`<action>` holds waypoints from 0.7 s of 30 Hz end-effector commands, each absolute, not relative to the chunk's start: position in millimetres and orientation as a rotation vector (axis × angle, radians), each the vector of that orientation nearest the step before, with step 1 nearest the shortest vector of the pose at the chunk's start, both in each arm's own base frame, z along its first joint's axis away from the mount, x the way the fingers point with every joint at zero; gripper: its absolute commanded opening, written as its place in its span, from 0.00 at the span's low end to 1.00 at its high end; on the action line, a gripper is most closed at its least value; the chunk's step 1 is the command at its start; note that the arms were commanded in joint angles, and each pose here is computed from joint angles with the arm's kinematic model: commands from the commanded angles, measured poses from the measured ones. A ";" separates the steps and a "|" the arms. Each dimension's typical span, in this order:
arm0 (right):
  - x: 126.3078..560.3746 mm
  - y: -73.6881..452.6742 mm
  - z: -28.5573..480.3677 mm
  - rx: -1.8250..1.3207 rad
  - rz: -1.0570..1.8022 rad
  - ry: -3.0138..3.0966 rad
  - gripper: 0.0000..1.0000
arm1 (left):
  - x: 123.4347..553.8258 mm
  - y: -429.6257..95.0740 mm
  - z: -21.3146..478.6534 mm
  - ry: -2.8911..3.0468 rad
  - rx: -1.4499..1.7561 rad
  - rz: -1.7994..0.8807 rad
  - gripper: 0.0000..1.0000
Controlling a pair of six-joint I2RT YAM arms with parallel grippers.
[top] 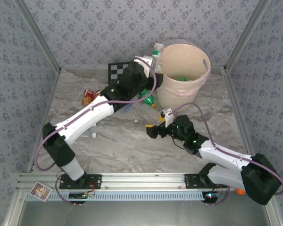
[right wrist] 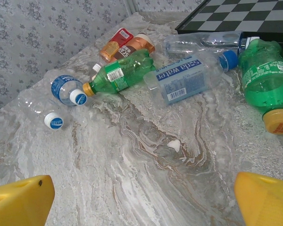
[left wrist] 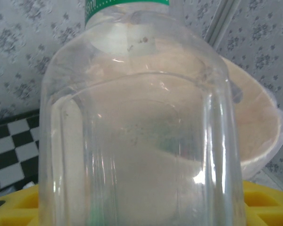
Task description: Put the plastic bottles in the bin
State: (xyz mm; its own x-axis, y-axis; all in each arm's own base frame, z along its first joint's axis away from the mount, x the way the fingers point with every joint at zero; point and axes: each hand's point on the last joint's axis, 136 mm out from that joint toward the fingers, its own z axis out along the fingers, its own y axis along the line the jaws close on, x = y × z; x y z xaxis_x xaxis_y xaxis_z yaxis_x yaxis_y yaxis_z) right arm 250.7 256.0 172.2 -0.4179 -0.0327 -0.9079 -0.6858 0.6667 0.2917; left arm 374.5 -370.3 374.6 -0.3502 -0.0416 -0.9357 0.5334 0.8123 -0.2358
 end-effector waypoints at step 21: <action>247.1 253.6 180.1 -0.563 0.807 1.857 1.00 | 425.3 -452.4 394.3 1.871 0.484 -0.642 1.00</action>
State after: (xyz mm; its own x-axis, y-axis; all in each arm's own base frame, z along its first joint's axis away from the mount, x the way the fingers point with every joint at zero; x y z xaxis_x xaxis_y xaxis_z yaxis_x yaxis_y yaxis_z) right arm 248.6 254.2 178.0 -0.4079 -0.0255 -0.9127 -0.6870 0.6669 0.2884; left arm 435.4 -457.5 367.9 -0.3877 0.0602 -0.9198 0.5898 0.7830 -0.1974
